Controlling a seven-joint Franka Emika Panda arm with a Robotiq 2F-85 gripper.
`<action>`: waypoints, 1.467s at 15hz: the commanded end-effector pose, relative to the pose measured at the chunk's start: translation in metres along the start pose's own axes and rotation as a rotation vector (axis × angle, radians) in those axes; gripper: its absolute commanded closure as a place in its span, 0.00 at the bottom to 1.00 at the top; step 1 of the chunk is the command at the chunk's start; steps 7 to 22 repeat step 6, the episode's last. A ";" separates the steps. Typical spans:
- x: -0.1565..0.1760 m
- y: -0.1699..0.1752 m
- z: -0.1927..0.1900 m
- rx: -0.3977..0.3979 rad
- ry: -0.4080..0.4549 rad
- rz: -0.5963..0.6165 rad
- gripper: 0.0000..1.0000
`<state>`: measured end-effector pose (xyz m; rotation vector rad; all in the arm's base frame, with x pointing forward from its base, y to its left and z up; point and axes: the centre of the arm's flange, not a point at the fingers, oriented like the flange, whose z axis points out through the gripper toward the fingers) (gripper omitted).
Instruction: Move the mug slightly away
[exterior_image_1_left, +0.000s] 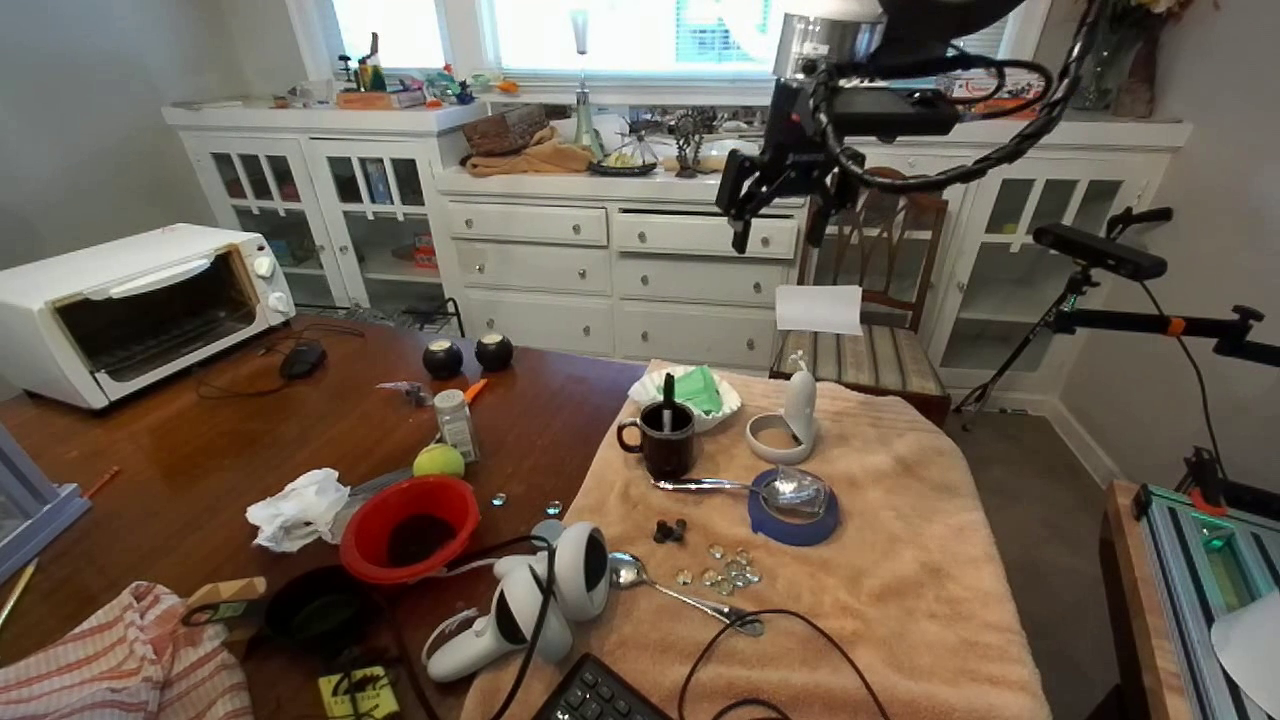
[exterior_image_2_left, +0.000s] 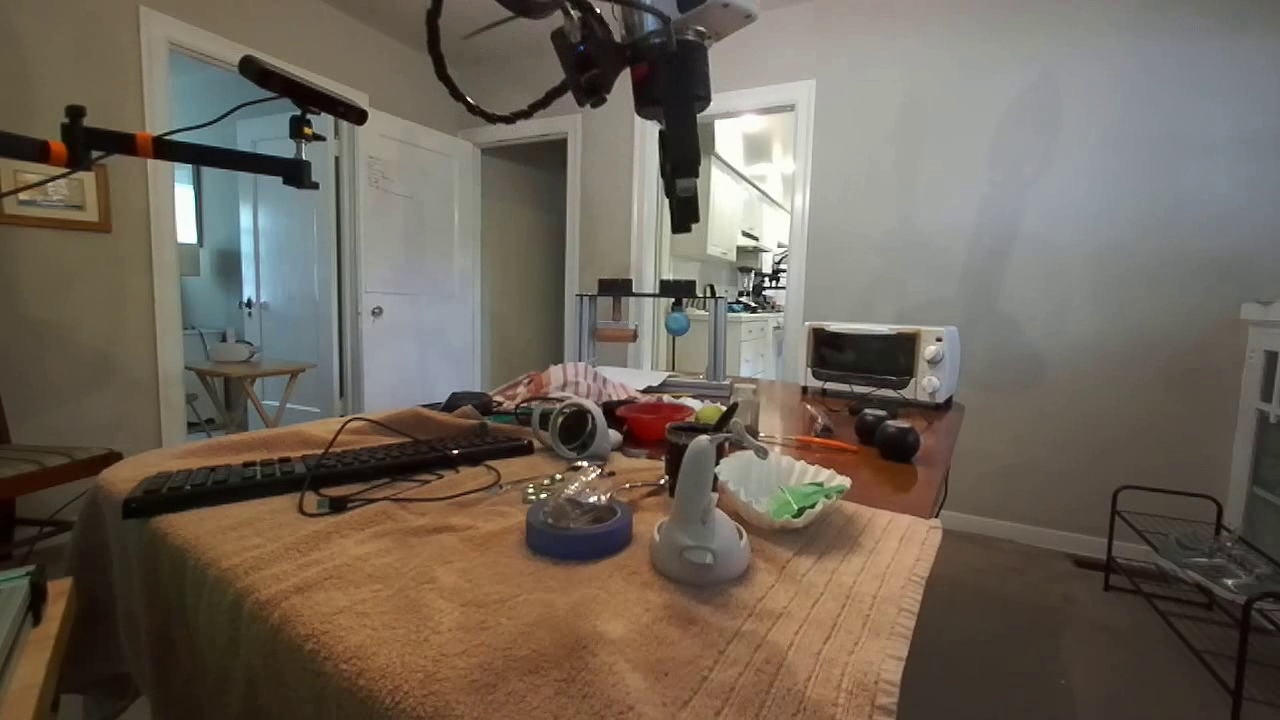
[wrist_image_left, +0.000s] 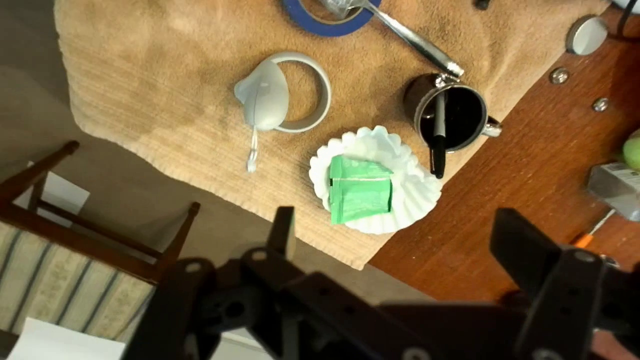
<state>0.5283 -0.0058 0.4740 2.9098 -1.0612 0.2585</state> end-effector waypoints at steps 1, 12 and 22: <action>-0.001 0.005 -0.008 0.009 0.009 -0.006 0.00; -0.002 0.002 -0.001 0.001 0.001 -0.007 0.00; -0.002 0.002 -0.001 0.001 0.001 -0.007 0.00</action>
